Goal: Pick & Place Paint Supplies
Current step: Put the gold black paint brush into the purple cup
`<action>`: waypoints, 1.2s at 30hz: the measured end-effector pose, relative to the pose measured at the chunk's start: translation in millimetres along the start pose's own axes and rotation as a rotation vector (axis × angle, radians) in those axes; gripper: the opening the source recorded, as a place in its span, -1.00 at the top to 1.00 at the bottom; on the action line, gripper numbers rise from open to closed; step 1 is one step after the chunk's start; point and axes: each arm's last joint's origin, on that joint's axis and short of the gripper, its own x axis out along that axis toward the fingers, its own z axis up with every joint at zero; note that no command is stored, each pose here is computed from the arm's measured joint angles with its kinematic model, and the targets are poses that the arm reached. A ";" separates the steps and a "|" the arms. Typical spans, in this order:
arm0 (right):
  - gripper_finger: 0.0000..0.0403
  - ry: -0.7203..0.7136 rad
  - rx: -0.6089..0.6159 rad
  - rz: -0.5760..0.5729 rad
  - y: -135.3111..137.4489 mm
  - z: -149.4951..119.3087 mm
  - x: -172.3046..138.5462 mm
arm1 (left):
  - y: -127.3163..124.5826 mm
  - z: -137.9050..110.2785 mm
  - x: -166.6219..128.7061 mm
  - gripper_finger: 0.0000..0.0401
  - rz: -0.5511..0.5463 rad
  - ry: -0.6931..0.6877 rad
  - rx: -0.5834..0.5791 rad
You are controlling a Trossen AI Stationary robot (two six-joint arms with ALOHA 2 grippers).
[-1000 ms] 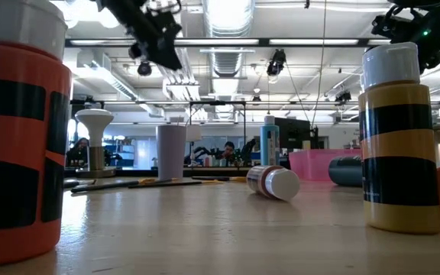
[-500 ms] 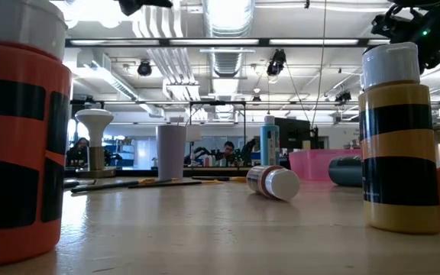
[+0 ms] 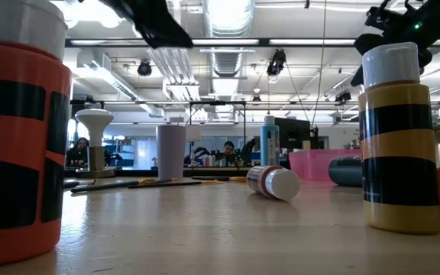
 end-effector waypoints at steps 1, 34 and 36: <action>0.08 -0.003 -0.002 0.003 0.5 0.5 0.0 | -0.3 -3.5 8.1 0.44 -0.004 0.023 0.026; 0.35 -0.013 -0.027 0.002 2.2 -2.7 2.1 | 36.4 -31.1 206.1 0.44 -0.116 0.523 0.606; 0.31 -0.013 -0.027 0.002 2.2 -2.8 2.2 | 41.8 -36.0 209.2 0.44 -0.118 0.527 0.593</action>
